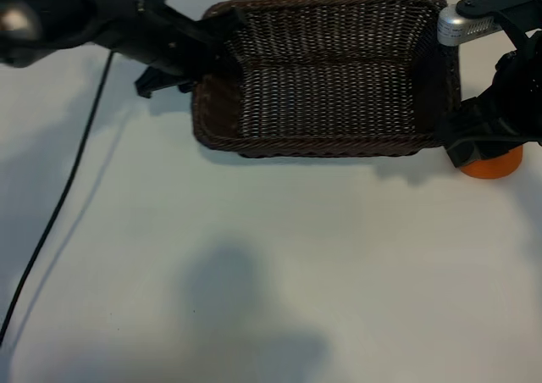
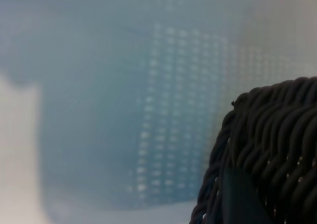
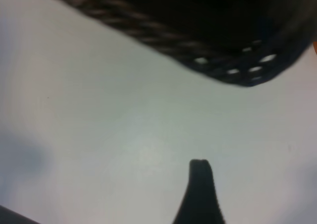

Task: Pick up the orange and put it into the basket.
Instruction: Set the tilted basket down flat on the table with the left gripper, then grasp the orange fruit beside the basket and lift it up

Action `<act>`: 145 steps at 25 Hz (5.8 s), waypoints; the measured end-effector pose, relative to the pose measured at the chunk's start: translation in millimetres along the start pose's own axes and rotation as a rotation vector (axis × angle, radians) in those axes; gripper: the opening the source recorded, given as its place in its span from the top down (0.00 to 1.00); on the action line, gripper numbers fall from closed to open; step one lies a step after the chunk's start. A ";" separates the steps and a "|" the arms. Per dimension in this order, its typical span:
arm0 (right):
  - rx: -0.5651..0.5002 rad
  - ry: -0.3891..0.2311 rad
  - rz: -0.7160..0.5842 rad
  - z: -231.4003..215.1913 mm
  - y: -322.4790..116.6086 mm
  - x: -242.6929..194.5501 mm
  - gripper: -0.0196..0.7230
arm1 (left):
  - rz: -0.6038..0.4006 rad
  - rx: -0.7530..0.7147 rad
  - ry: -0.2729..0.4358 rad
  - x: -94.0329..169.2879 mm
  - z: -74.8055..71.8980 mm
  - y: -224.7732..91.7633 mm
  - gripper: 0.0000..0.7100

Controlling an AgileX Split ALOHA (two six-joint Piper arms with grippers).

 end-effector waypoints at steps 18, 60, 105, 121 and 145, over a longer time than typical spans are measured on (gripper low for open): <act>0.007 -0.013 0.007 -2.5 -1.4 0.0 0.25 | 0.051 -0.006 0.180 -17.5 33.6 -4.4 0.55; 0.009 -0.015 0.008 -2.8 -1.6 0.0 0.25 | 0.064 -0.067 0.160 3.9 12.5 -14.2 0.02; 0.010 -0.015 0.016 -2.9 -3.0 0.0 0.25 | -0.546 -0.346 0.259 412.4 43.9 4.5 0.16; 0.010 -0.015 0.016 -2.9 -3.0 0.0 0.25 | -0.669 -0.371 0.393 426.5 121.4 -137.8 0.16; 0.010 -0.015 0.015 -2.9 -2.9 0.0 0.25 | -0.795 -0.451 0.265 379.4 184.3 -235.4 0.16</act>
Point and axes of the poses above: a point on each arm's last joint axis where the gripper is mounted, x pointing back along that axis away from the gripper, z along the wrist's bending axis when the last joint is at zero, y = z × x, the point moved 10 cm from there along -x, pointing out along that axis toward the gripper, and after that the axes turned 12 degrees about x, right-handed, at the moved point
